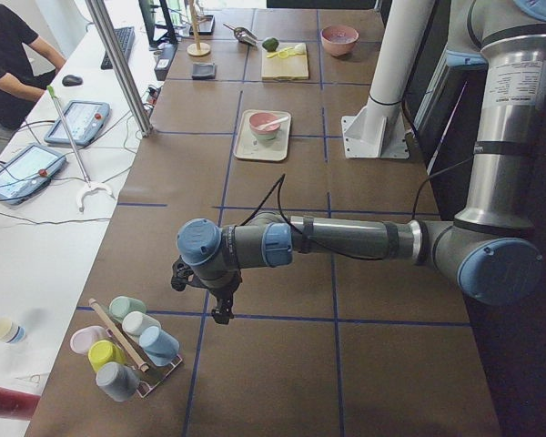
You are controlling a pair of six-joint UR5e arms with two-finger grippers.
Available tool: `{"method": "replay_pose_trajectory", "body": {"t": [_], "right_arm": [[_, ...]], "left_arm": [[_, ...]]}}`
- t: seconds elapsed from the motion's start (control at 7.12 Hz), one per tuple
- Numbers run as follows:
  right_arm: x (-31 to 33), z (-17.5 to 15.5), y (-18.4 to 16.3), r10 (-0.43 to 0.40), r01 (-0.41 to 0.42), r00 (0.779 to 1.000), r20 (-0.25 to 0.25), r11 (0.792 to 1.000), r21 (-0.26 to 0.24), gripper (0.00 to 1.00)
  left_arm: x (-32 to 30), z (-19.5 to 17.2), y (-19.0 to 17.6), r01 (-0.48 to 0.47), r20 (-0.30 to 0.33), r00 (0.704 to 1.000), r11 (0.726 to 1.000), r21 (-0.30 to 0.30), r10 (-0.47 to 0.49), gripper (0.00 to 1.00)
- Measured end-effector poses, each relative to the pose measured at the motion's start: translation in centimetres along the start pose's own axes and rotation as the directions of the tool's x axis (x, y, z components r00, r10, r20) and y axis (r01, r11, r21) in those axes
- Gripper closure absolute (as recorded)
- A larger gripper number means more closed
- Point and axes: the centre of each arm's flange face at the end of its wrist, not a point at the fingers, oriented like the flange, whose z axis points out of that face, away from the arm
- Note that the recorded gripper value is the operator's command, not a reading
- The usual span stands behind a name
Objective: Stack pink bowl on green and place spoon
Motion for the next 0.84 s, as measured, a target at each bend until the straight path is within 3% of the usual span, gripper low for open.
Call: {"method": "replay_pose_trajectory", "body": {"t": [0.84], "right_arm": [[-2.1, -0.1, 5.7, 0.173, -0.173, 0.985, 0.002, 0.984, 0.032, 0.01]], "left_arm": [[0.3, -0.4, 0.0, -0.002, 0.026, 1.000, 1.000, 0.003, 0.002, 0.00]]}}
